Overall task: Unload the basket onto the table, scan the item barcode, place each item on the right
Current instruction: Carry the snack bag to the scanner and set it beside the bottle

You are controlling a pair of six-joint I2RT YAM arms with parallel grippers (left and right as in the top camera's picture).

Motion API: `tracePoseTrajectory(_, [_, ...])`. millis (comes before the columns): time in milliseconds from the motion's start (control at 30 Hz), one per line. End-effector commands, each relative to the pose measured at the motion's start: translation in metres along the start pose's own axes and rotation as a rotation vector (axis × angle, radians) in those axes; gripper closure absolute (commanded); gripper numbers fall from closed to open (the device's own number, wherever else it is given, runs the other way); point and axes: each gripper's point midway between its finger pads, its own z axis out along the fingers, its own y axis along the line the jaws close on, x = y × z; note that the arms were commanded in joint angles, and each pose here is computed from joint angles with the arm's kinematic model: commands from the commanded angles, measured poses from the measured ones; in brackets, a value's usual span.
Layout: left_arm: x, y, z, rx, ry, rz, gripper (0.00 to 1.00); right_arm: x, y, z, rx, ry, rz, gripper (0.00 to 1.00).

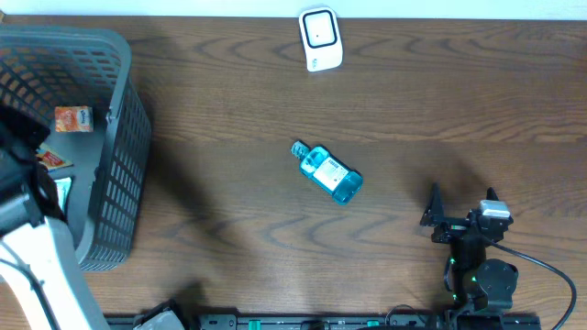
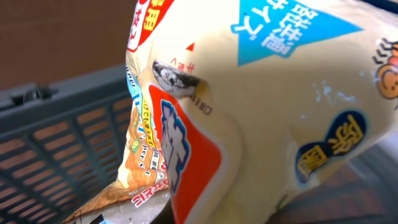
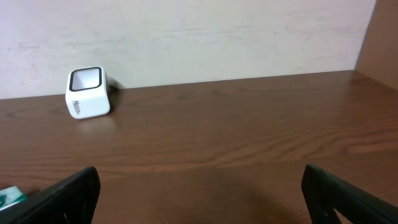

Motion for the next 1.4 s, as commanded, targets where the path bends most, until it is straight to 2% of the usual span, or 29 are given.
tracePoseTrajectory(0, [-0.020,-0.038,-0.040,0.227,-0.051,-0.050,0.93,0.001,0.001,0.000,-0.005,0.000,0.001,0.01])
tracePoseTrajectory(133, [-0.030,-0.066,-0.082,0.388,-0.113,-0.022,0.93,0.001,0.001,0.000,-0.005,0.000,0.001,0.01])
tracePoseTrajectory(300, [-0.030,-0.121,-0.148,0.697,-0.175,0.085,0.93,0.001,0.001,0.000,-0.005,0.000,0.001,0.01])
tracePoseTrajectory(333, [-0.024,-0.137,-0.168,0.794,-0.165,0.108,0.93,0.001,0.001,0.000,-0.005,0.000,0.001,0.01])
tracePoseTrajectory(433, [-0.003,-0.163,-0.195,0.947,-0.115,0.172,0.93,0.001,0.001,0.000,-0.005,0.000,0.001,0.01])
tracePoseTrajectory(533, [0.027,-0.182,-0.208,1.036,-0.040,0.264,0.93,0.001,0.001,0.000,-0.005,0.000,0.001,0.01])
tracePoseTrajectory(567, [0.054,-0.190,-0.207,1.055,0.041,0.334,0.92,0.001,0.001,0.000,-0.005,0.000,0.001,0.01])
tracePoseTrajectory(600, [0.080,-0.190,-0.193,0.996,0.141,0.366,0.93,0.001,0.001,0.000,-0.005,0.000,0.001,0.01])
tracePoseTrajectory(800, [0.170,-0.176,-0.136,0.686,0.458,0.496,0.93,0.001,0.001,0.000,-0.005,0.000,0.001,0.01])
tracePoseTrajectory(900, [0.212,-0.180,-0.121,0.623,0.607,0.520,0.93,0.001,0.001,0.000,-0.005,0.000,0.001,0.01])
tracePoseTrajectory(1000, [0.249,-0.185,-0.105,0.535,0.736,0.475,0.93,0.001,0.001,0.000,-0.005,0.000,0.001,0.01])
tracePoseTrajectory(1167, [0.305,-0.193,-0.088,0.408,0.886,0.428,0.93,0.001,0.001,0.000,-0.005,0.000,0.001,0.01])
tracePoseTrajectory(1300, [0.346,-0.205,-0.086,0.400,0.941,0.495,0.93,0.001,0.001,0.000,-0.005,0.000,0.001,0.01])
tracePoseTrajectory(1367, [0.363,-0.205,-0.084,0.334,0.956,0.464,0.93,0.001,0.001,0.000,-0.005,0.000,0.001,0.01])
